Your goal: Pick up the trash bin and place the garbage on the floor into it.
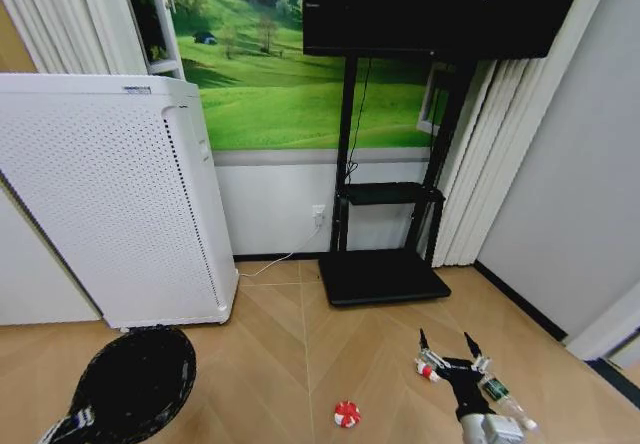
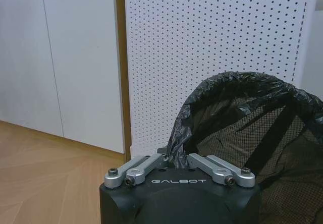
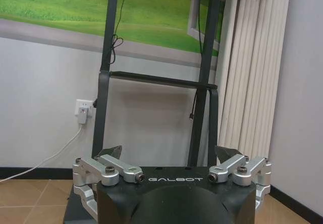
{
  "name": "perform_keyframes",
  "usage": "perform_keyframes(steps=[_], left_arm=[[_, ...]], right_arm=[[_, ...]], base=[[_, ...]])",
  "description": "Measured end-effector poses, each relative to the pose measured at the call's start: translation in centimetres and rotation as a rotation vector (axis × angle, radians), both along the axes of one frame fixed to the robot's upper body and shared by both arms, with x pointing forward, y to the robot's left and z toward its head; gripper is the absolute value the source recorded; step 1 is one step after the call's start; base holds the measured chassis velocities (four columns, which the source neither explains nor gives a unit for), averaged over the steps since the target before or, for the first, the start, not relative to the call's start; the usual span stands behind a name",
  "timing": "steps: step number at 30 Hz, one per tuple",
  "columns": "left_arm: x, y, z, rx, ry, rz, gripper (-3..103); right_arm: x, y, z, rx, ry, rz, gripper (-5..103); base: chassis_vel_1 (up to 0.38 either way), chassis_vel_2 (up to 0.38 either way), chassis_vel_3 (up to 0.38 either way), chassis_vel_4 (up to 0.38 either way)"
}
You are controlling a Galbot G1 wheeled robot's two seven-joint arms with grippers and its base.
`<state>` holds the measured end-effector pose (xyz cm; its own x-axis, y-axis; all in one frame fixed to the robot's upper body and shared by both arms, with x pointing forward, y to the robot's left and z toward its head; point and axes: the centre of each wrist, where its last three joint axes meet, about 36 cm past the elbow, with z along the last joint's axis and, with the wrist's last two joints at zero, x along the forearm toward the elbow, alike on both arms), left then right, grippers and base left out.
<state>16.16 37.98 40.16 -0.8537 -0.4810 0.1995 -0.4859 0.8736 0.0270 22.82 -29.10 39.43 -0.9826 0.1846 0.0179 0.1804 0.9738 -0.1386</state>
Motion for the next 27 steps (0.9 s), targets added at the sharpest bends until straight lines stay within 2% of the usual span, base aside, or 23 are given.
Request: perform_keyframes(steps=[8,10,12,16,20,21,22,23,24,25,26,27], left_arm=[[0.1,-0.2,-0.2,0.004,-0.021,-0.009,3],[0.3,-0.4,-0.3,-0.001,-0.053,-0.039,3],[0.3,-0.5,-0.3,-0.001,-0.055,-0.042,3],[0.5,-1.0,-0.5,-0.017,-0.071,-0.073,3],[0.9,-1.4,-0.5,-0.033,-0.087,-0.08,3],[1.1,-1.6,-0.4,-0.045,-0.096,-0.08,3],[1.7,-1.9,-0.1,-0.075,-0.109,-0.075,3],[1.7,-1.9,-0.1,-0.075,-0.109,-0.075,3],[2.2,-2.4,0.3,-0.115,-0.122,-0.065,3],[2.6,-2.6,0.6,-0.147,-0.133,-0.06,3],[2.6,-2.6,0.6,-0.147,-0.133,-0.06,3],[3.3,-3.0,1.1,-0.207,-0.152,-0.048,3]], right_arm=[[0.6,-0.2,-0.8,0.021,-0.003,0.008,100],[1.0,-0.5,-1.1,0.04,0.003,0.007,100],[1.1,-0.6,-1.2,0.04,0.004,0.007,100],[1.6,-1.3,-2.1,0.03,0.047,0.009,100],[2.0,-2.2,-3.5,0.011,0.12,0.016,100],[2.0,-2.6,-4.4,-0.003,0.161,0.022,100],[2.4,-2.9,-6.5,-0.006,0.248,0.034,100],[2.4,-2.9,-6.5,-0.006,0.248,0.034,100],[3.0,-3.1,-8.6,-0.001,0.32,0.039,100],[3.2,-3.2,-9.4,-0.001,0.347,0.043,100],[3.2,-3.2,-9.4,-0.001,0.347,0.043,100],[3.2,-3.4,-10.6,0.0,0.386,0.046,100]], base=[[0.22,0.197,-0.195,-0.221],[0.275,0.255,-0.273,-0.271],[0.248,0.236,-0.247,-0.26],[0.171,0.133,-0.167,-0.164],[0.063,0.034,0.053,-0.026],[-0.056,0.029,0.055,0.031],[-0.101,-0.052,0.057,0.028],[-0.101,-0.052,0.057,0.028],[-0.092,-0.059,0.057,0.008],[-0.092,-0.034,0.024,0.008],[-0.092,-0.034,0.024,0.008],[0.0,0.0,0.0,0.0]])
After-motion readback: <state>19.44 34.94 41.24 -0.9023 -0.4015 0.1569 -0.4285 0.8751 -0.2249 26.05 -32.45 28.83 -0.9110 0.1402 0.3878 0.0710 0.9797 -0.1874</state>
